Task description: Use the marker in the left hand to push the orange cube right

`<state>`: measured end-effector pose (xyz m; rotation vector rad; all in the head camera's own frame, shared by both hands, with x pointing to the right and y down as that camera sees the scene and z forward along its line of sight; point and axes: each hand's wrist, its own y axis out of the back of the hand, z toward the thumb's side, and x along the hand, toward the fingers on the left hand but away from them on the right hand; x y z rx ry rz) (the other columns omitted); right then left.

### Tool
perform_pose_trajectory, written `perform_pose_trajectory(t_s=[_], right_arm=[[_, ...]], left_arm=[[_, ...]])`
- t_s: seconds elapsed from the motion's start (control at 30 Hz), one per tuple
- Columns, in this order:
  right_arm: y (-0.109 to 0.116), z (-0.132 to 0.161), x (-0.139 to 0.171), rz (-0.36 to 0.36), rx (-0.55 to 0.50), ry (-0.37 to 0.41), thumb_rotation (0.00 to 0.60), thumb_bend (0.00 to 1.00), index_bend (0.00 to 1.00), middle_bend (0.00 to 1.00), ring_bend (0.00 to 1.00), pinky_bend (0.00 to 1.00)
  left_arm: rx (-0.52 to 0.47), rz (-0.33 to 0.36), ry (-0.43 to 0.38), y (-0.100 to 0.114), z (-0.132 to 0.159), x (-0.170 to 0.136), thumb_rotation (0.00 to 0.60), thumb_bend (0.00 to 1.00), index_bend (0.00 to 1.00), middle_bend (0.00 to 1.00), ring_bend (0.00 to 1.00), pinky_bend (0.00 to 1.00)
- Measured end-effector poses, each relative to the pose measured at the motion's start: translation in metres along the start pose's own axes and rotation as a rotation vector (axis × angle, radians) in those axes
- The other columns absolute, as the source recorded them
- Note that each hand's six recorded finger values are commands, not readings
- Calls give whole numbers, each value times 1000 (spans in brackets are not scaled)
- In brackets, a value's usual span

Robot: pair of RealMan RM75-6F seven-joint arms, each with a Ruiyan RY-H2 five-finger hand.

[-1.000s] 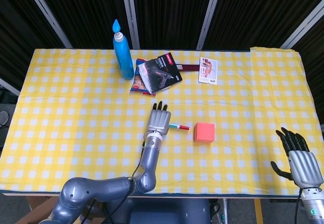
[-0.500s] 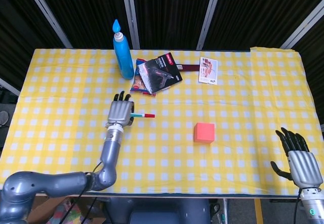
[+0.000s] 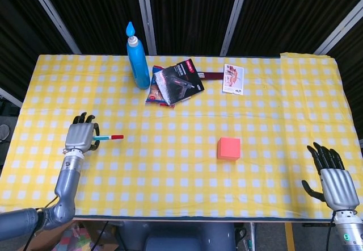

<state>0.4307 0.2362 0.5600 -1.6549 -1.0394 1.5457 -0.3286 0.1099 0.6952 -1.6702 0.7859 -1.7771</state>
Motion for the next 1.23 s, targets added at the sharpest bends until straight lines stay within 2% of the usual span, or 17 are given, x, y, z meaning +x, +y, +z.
perform_pose_trajectory(t_s=[0.07, 0.23, 0.4, 0.6, 0.8, 1.03, 1.23], right_arm=[[0, 0, 0, 1, 0, 0, 600, 377, 0, 0, 0, 0], [0, 0, 0, 0, 1, 5, 600, 378, 0, 0, 0, 0], [0, 0, 0, 3, 3, 7, 600, 378, 0, 0, 0, 0], [0, 0, 1, 3, 5, 11, 600, 377, 0, 0, 0, 0], [-2, 0, 0, 12, 22, 12, 600, 377, 0, 0, 0, 0], [-4, 2, -1, 21, 32, 16, 600, 378, 0, 0, 0, 0], [-4, 6, -1, 8, 41, 32, 600, 378, 0, 0, 0, 0]], left_arm=[[1, -5, 7, -2, -6, 2, 600, 403, 490, 114, 0, 91], [5, -17, 21, -7, -15, 5, 600, 259, 254, 56, 0, 78], [-20, -16, 23, -7, -17, 4, 600, 243, 92, 31, 0, 76], [-84, -2, 20, -2, -25, -8, 600, 243, 116, 29, 0, 76], [-114, 61, -2, 9, -50, -32, 600, 230, 111, 3, 0, 59], [-42, 180, -49, 23, -96, -85, 600, 89, 1, 0, 0, 8], [-72, 220, -30, 22, -137, -140, 600, 70, 0, 0, 0, 7]])
